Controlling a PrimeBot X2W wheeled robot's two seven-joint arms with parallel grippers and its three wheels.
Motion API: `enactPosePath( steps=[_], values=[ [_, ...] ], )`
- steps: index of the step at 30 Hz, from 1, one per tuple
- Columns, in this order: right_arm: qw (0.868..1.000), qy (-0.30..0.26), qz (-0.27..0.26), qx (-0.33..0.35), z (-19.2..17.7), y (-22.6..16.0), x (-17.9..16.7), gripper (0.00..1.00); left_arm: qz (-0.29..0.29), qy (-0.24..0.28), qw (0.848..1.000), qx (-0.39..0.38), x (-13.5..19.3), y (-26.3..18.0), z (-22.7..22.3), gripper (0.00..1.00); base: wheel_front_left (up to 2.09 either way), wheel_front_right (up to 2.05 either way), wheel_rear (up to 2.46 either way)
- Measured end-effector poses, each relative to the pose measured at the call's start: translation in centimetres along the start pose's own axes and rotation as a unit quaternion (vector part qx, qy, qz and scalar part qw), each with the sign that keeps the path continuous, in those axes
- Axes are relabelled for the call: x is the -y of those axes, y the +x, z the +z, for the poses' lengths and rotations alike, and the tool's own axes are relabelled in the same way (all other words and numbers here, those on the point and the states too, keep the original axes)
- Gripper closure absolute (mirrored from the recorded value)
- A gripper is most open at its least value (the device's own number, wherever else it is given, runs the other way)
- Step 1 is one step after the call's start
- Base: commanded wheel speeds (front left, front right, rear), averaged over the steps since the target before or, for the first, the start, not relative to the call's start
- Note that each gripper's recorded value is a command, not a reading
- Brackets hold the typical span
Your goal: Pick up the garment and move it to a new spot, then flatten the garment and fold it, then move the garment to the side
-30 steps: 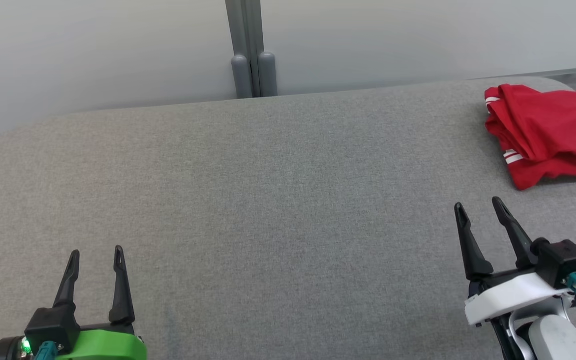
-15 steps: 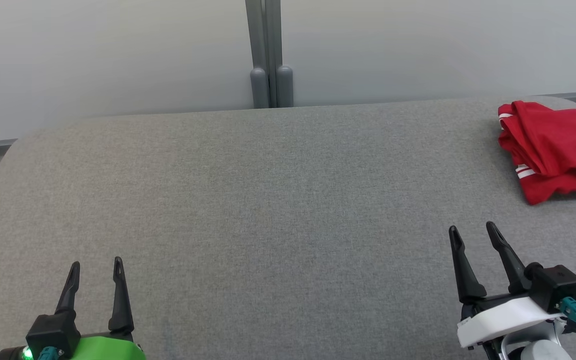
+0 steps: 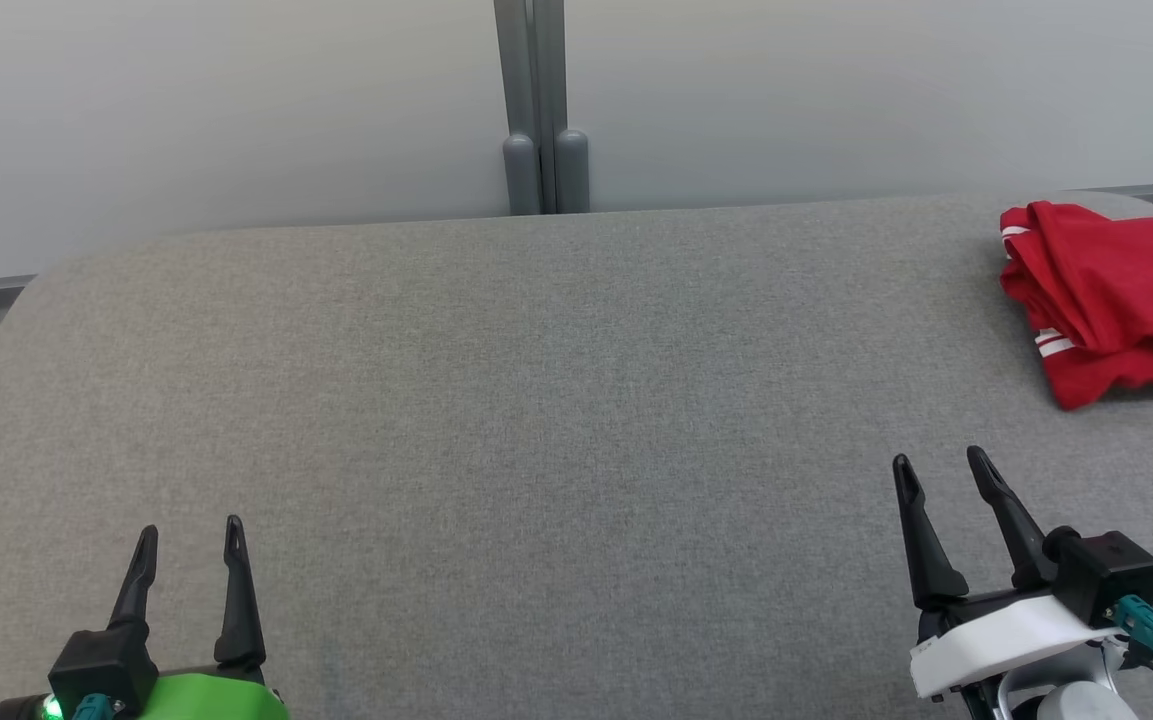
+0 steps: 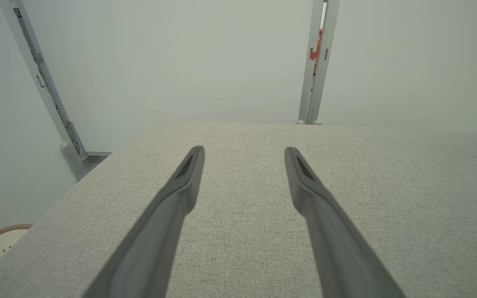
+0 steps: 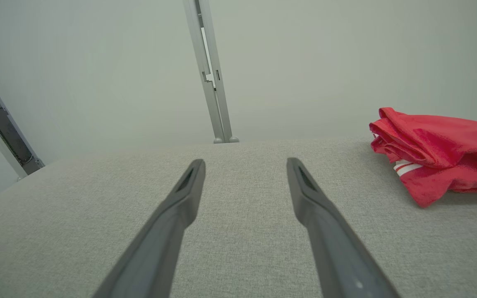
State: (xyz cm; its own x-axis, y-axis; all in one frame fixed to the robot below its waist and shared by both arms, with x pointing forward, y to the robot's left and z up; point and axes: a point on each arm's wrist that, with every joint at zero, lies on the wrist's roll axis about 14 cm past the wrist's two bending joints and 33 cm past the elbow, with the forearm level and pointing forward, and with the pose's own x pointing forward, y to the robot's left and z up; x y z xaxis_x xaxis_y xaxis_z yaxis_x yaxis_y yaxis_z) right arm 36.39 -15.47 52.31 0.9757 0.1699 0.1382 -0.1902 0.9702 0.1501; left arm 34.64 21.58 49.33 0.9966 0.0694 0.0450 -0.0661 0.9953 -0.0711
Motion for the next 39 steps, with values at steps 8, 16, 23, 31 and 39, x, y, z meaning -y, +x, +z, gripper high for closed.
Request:
enactPosePath(
  steps=[8,16,23,31,39],
  values=[
    [0.999,0.01,-0.006,-0.033,-2.2,-0.8,-0.1,1.0,0.006,-0.009,0.999,-0.03,0.0,-0.8,-1.9,1.0,0.0,0.0,0.0],
    [0.996,0.075,-0.032,-0.048,-2.9,-1.1,0.6,1.0,0.027,-0.078,0.995,-0.055,-0.5,-1.0,-3.0,1.0,0.0,0.0,0.0],
    [0.988,0.134,-0.054,-0.051,-3.1,-1.1,1.4,1.0,0.038,-0.142,0.987,-0.059,-0.6,-0.8,-3.1,1.0,0.0,0.0,0.0],
    [0.977,0.193,-0.072,-0.047,-2.9,-0.8,2.1,1.0,0.047,-0.207,0.975,-0.061,-0.6,-0.3,-3.0,1.0,0.0,0.0,0.0],
    [0.963,0.249,-0.087,-0.046,-3.0,-0.7,2.6,1.0,0.052,-0.268,0.96,-0.063,-0.5,0.0,-2.9,1.0,0.0,0.0,0.0]
  ],
)
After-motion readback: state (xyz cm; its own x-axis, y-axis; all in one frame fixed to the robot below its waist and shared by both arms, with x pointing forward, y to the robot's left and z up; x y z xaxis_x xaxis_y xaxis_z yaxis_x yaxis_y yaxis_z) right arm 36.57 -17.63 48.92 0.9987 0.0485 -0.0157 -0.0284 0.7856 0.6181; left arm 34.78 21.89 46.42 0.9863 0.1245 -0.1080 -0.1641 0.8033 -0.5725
